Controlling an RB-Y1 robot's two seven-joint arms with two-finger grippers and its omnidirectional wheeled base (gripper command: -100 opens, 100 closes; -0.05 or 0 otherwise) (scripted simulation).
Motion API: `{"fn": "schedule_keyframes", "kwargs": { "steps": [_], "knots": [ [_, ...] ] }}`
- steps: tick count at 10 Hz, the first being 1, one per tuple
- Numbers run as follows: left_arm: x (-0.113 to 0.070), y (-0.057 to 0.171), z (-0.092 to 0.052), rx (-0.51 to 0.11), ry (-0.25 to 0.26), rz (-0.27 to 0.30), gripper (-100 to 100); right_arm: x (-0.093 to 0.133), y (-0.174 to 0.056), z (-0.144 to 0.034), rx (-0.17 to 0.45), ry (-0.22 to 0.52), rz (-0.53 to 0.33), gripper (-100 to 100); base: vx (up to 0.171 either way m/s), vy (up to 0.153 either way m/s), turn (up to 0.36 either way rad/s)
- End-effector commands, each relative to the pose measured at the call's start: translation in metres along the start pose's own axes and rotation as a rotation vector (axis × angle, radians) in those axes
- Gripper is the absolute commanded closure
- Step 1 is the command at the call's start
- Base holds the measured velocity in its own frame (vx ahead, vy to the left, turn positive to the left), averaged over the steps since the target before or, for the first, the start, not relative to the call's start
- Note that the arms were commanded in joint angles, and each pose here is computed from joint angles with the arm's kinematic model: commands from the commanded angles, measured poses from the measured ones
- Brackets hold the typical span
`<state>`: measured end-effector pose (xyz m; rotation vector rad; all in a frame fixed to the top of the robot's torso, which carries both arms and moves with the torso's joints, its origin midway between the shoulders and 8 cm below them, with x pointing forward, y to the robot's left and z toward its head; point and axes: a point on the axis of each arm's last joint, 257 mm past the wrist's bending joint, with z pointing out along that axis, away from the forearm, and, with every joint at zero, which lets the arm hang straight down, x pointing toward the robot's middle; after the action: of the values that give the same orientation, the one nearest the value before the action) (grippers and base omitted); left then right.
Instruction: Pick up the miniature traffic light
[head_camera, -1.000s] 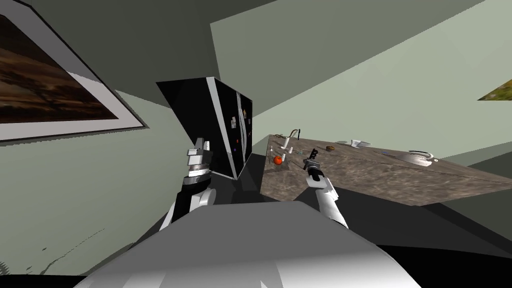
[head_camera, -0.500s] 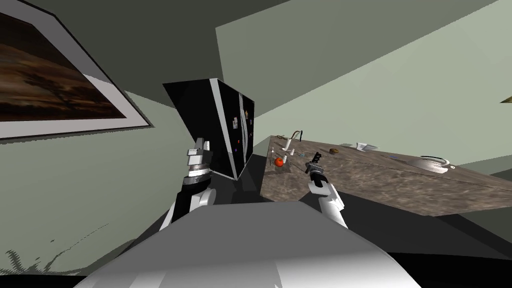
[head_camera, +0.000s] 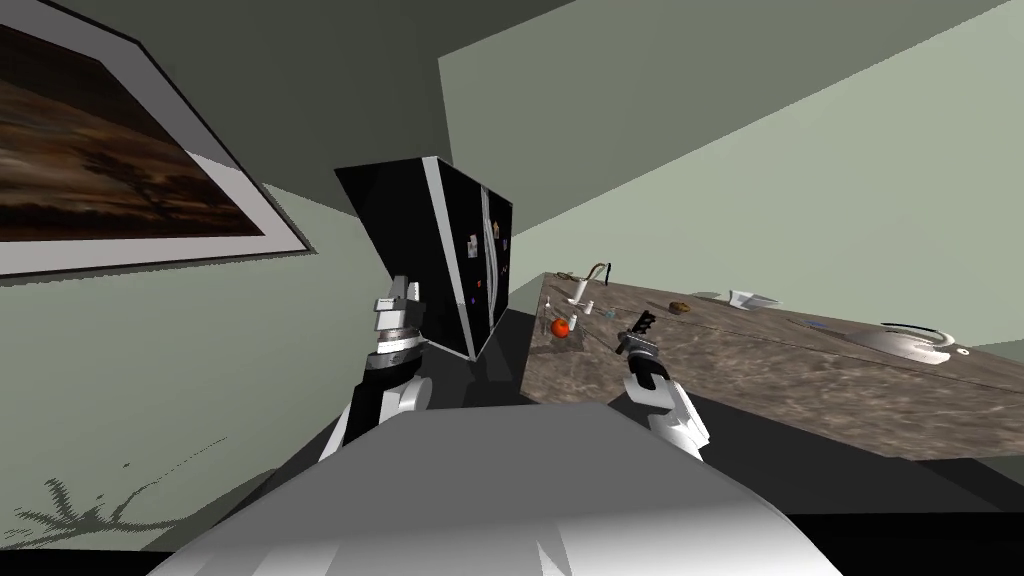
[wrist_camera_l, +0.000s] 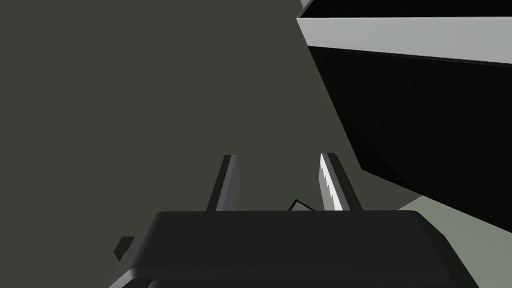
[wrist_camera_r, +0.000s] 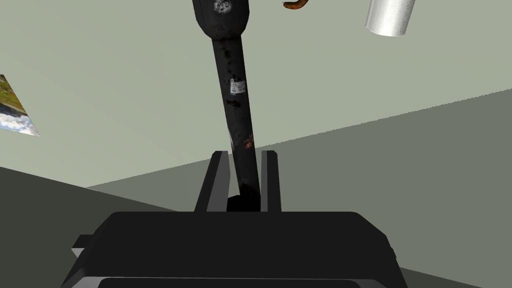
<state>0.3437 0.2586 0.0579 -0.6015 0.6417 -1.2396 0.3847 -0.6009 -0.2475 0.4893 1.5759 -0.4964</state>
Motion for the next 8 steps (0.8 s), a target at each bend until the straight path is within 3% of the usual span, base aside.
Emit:
{"fn": "schedule_keyframes", "kwargs": {
  "steps": [1, 2, 5, 6, 8],
  "knots": [
    [0.000, 0.000, 0.000, 0.000, 0.000, 0.000, 0, -0.010, -0.002, -0.003, -0.002, -0.018, -0.006, 100, 0.000, -0.004, -0.027],
    [0.000, 0.000, 0.000, 0.000, 0.000, 0.000, 0, 0.002, -0.012, -0.019, 0.028, 0.009, 0.015, 100, 0.033, -0.023, 0.149],
    [0.000, 0.000, 0.000, 0.000, 0.000, 0.000, 0, -0.014, -0.018, -0.027, 0.025, -0.021, -0.006, 100, 0.025, -0.022, 0.022],
    [0.000, 0.000, 0.000, 0.000, 0.000, 0.000, 0, -0.001, -0.030, -0.043, 0.059, 0.010, 0.015, 100, 0.029, -0.027, 0.145],
    [0.000, 0.000, 0.000, 0.000, 0.000, 0.000, 0, -0.008, -0.037, -0.052, 0.062, 0.000, -0.008, 100, 0.032, -0.032, 0.047]
  ]
}}
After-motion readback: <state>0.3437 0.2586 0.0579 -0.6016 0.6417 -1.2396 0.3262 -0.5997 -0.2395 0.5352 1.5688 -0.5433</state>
